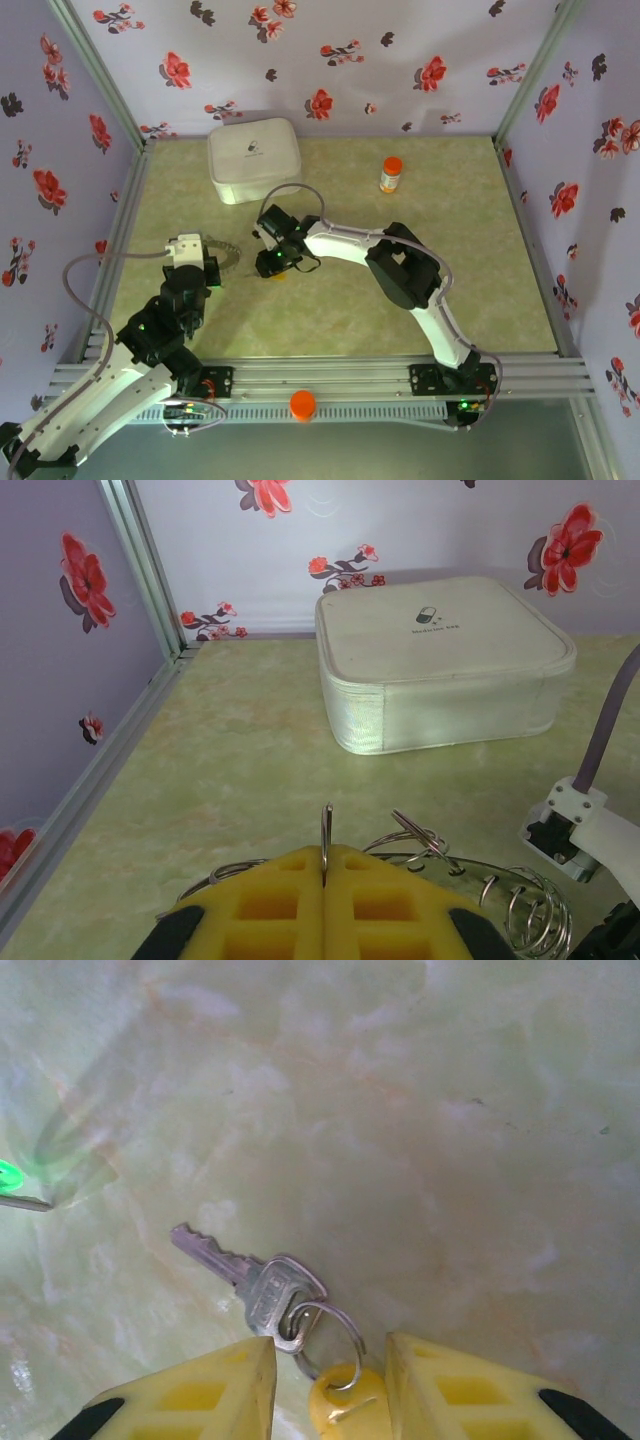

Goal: Put the keys on the keyring

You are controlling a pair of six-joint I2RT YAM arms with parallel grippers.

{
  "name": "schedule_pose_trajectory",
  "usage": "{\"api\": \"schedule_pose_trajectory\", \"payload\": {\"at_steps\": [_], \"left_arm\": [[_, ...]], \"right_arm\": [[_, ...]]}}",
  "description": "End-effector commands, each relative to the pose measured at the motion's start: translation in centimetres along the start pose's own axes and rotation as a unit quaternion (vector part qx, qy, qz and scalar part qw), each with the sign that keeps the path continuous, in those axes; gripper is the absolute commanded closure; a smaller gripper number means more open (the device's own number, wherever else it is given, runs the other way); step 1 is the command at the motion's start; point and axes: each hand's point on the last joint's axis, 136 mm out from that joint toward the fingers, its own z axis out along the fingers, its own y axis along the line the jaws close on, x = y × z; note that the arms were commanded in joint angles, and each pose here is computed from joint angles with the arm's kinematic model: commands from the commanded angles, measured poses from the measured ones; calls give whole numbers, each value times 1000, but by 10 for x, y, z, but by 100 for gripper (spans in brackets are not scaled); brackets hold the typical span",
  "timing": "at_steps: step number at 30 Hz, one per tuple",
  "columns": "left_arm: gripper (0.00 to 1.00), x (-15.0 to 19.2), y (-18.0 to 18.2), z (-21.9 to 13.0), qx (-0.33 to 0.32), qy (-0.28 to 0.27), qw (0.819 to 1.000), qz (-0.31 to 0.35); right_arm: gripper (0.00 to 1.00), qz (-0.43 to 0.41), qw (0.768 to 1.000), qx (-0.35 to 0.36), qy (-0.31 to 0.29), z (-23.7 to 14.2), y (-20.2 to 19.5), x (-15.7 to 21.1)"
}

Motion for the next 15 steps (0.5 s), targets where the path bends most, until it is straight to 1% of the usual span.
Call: {"api": "schedule_pose_trajectory", "payload": {"at_steps": [1, 11, 13, 15], "left_arm": [[100, -20, 5, -5, -2, -24, 999, -38], [100, -21, 4, -5, 0, -24, 999, -36], [100, -21, 3, -4, 1, -24, 999, -35], [100, -21, 2, -4, 1, -25, 999, -35]], "right_arm": [[69, 1, 1000, -17, 20, 7, 9, 6], [78, -5, 999, -25, 28, 9, 13, 6], [79, -7, 999, -25, 31, 10, 14, 7], [75, -8, 999, -19, 34, 10, 12, 7]]}}
